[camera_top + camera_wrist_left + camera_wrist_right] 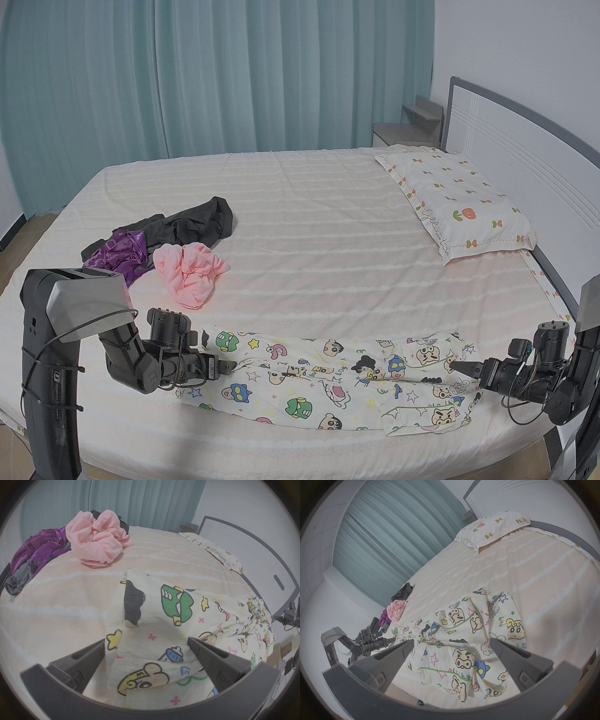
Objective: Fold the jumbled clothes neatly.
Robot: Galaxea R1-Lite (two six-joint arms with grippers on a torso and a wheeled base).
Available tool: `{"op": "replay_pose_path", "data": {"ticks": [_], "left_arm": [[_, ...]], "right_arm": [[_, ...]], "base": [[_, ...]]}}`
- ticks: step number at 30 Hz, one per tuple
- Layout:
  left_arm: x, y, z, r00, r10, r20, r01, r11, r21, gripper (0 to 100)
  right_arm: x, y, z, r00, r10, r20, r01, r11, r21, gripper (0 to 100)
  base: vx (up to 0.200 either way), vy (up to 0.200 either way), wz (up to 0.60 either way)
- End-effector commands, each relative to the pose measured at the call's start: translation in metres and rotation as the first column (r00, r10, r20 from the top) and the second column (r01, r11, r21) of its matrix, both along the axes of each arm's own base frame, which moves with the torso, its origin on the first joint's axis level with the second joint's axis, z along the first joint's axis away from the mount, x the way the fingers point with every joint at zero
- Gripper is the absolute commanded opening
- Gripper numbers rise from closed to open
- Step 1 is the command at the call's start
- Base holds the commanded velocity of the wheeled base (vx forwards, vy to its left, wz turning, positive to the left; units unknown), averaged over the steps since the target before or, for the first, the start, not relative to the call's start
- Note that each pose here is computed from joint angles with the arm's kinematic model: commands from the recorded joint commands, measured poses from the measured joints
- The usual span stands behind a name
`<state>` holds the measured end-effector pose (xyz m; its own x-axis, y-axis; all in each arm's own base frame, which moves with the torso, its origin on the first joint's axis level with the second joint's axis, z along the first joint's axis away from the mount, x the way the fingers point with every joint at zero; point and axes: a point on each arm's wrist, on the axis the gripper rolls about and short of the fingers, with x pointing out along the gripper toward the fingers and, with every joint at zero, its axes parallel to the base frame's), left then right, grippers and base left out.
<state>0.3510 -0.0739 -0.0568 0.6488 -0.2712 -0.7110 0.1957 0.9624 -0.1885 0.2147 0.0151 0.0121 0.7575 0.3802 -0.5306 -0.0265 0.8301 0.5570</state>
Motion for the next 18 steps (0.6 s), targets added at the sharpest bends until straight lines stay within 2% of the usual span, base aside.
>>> {"op": "replay_pose_path", "data": {"ticks": [1,2,10,18], "left_arm": [[0.002,-0.001,-0.001,1.000,-0.004,0.002,0.004,1.000,-0.005,100],[0.004,-0.002,-0.002,1.000,0.010,-0.003,-0.010,1.000,-0.020,0],[-0.002,0.000,-0.002,0.999,0.032,-0.023,-0.032,0.999,-0.035,0],[0.001,0.002,0.015,0.999,0.045,0.016,-0.044,0.998,-0.041,0]], "right_arm": [[-0.004,0.000,-0.002,1.000,0.003,-0.021,-0.003,1.000,0.000,100],[-0.004,0.001,-0.002,1.000,0.004,-0.022,-0.004,1.000,0.000,100],[-0.004,0.001,-0.003,1.000,0.005,-0.027,-0.005,1.000,-0.001,100],[-0.004,0.001,-0.003,1.000,0.002,-0.026,-0.002,1.000,0.000,100]], "base": [[0.000,0.000,0.00],[0.000,0.000,0.00],[0.000,0.000,0.00],[0.000,0.000,0.00]]}}
